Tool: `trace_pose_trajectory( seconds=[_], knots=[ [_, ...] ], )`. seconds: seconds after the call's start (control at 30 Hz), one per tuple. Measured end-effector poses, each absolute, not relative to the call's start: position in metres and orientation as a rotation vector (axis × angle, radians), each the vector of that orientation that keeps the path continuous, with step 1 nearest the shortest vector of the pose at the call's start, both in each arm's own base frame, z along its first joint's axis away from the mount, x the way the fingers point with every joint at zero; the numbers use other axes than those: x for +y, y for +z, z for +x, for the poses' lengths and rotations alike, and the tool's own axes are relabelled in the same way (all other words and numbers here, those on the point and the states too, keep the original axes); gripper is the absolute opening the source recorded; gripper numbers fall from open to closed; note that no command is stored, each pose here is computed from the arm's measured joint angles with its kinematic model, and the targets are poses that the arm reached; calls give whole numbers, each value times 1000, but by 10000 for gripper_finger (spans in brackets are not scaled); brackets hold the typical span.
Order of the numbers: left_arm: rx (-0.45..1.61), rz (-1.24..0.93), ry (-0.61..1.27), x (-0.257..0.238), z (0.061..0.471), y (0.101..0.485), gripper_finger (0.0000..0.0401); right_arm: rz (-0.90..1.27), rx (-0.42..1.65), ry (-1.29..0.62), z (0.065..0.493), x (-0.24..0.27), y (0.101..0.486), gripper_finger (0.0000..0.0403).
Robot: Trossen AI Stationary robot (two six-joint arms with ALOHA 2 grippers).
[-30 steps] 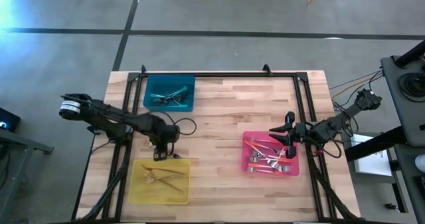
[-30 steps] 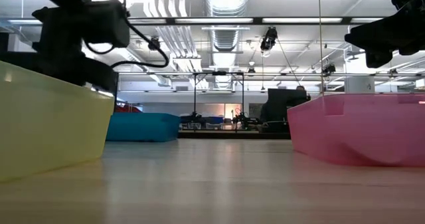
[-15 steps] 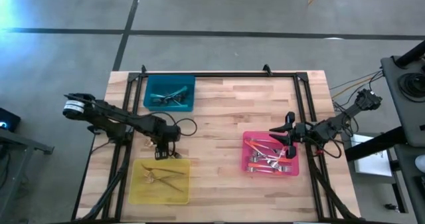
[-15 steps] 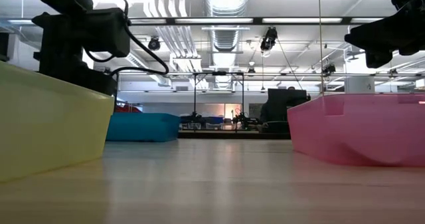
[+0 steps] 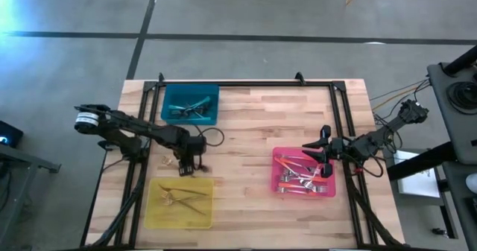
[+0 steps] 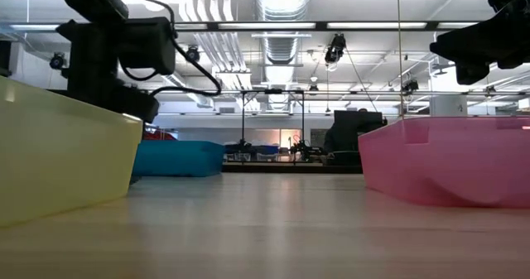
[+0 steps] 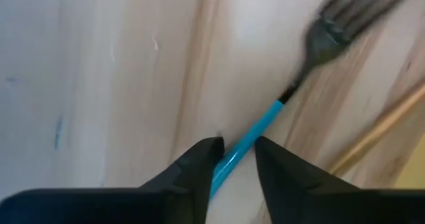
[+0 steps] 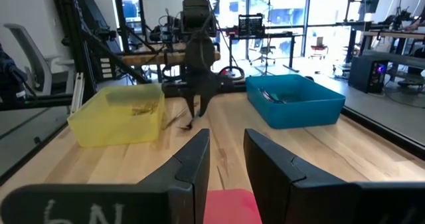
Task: Sort silverware by color (type)
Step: Put the blue fork into the blue bin
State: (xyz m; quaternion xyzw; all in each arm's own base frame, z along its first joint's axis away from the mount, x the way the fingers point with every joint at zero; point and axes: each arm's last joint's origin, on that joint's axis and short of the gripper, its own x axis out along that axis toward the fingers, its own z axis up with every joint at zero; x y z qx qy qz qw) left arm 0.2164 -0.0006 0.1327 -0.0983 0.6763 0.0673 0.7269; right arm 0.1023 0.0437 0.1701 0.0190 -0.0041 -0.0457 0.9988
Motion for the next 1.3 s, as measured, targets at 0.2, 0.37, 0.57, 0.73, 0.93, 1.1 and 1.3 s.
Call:
trace_pose_trajectory(
  seconds=[0.2, 0.37, 0.57, 0.73, 0.93, 1.1, 1.3],
  knots=[
    [1428, -215, 167, 4, 222, 133, 23, 38, -9, -91, 102, 44, 170, 86],
    [1305, -215, 209, 13, 235, 137, 5, 38, -9, -91, 102, 44, 170, 86],
    [1215, -222, 210, 21, 249, 150, 0, 38, -9, -92, 102, 44, 170, 86],
    [1140, -195, 173, 22, 265, 170, 0, 38, -9, -92, 102, 44, 170, 86],
    [1088, -159, 176, 24, 277, 191, 0, 38, -8, -92, 102, 44, 170, 86],
    [1117, -58, 319, 35, 278, 204, 0, 38, -9, -92, 102, 44, 170, 86],
    [1200, 44, 424, 56, 271, 226, 0, 38, -9, -91, 102, 44, 170, 86]
  ],
)
